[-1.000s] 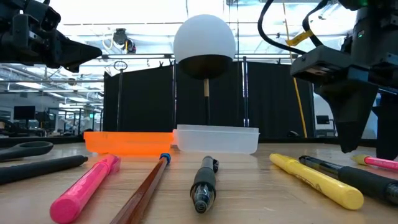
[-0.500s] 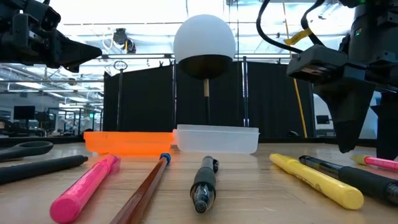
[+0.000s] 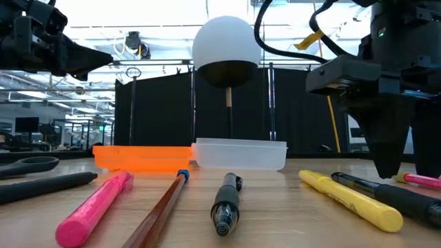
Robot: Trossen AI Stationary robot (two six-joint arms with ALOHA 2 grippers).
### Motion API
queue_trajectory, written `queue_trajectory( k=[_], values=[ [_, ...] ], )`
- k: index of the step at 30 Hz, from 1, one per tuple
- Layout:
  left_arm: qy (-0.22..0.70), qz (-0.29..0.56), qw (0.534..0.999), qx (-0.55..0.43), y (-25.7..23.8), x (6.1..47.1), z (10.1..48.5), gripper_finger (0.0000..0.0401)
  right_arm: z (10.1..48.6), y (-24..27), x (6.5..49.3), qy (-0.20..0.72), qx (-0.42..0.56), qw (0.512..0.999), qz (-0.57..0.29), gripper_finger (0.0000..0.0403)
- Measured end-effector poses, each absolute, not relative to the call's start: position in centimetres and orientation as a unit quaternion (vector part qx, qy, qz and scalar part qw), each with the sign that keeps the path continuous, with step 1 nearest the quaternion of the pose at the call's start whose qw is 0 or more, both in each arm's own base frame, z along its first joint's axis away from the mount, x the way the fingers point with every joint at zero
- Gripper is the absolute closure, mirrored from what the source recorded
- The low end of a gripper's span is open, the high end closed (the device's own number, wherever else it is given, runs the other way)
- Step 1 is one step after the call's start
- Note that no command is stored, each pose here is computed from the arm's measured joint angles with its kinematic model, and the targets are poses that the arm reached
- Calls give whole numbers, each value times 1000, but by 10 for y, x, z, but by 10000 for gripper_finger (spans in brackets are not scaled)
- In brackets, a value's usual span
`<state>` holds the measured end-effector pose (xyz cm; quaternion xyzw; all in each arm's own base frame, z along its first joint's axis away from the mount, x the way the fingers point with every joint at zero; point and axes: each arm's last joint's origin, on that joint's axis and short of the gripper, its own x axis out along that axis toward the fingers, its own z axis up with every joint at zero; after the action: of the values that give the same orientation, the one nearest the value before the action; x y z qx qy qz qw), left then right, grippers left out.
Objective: Pick & place school supplies into a supply box
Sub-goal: Put the pink pencil into the supply box
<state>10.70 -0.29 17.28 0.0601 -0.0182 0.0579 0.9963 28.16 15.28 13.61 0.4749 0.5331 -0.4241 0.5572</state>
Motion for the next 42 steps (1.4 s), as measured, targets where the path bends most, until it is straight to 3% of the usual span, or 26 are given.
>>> queue_trajectory(
  k=[8,16,24,33,42],
  values=[
    [-28,58,996,59,-3,107,175,357,116,152,279,563,424,557,-440,222],
    [-22,57,996,60,-3,107,174,357,109,149,274,595,377,556,-442,304],
    [-25,57,996,59,-3,107,174,357,110,147,274,631,323,584,-395,389],
    [-25,56,996,59,-3,107,174,357,120,147,276,619,316,617,-369,386],
    [-25,54,996,59,-3,107,174,357,189,128,283,492,404,702,-318,391]
  ],
)
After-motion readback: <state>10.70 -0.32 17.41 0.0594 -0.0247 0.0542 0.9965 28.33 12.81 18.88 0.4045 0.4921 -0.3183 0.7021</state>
